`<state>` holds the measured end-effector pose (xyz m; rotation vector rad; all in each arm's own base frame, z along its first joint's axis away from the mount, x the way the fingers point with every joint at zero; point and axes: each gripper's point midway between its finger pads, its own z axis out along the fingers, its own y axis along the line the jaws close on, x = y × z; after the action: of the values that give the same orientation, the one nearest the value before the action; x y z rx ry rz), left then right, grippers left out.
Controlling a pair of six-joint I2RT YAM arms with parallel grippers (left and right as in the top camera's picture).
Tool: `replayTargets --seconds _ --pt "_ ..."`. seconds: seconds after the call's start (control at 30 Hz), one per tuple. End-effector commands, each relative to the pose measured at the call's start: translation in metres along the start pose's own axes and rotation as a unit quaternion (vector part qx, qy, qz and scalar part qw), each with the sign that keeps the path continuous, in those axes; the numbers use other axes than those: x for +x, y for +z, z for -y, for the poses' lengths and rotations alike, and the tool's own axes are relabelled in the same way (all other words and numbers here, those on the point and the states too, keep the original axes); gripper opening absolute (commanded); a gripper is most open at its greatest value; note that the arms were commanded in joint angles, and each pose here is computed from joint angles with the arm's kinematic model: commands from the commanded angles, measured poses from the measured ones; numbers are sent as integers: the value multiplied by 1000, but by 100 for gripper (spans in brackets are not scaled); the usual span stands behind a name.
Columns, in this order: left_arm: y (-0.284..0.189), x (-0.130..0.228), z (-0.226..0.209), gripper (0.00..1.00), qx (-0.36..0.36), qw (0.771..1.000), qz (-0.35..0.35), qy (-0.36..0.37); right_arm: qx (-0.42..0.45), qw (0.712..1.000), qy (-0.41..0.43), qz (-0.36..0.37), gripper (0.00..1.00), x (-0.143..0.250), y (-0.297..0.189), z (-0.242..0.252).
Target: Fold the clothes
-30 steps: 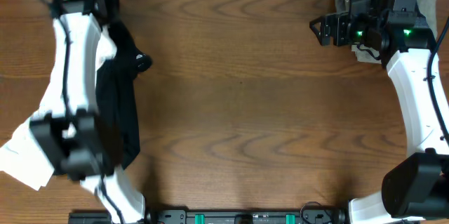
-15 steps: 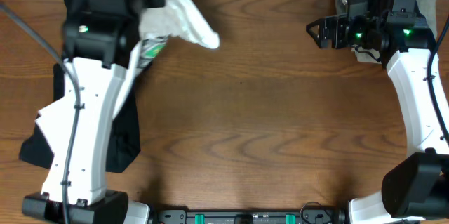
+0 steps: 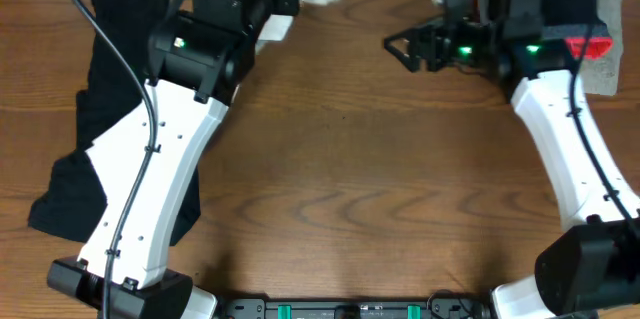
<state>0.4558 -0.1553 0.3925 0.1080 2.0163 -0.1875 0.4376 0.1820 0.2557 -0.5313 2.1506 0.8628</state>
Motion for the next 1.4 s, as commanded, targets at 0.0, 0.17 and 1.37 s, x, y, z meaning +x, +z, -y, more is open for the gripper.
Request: replayTargets --seconds 0.0,0.17,1.37 --pt "-5 -3 8 6 9 1000 4 -2 3 999 50 5 76 -2 20 -1" --pt "-5 1 8 6 8 1000 -3 -9 -6 995 96 27 75 -10 38 10" --pt "-6 17 16 6 36 999 -37 -6 -37 999 25 16 76 3 90 -15"
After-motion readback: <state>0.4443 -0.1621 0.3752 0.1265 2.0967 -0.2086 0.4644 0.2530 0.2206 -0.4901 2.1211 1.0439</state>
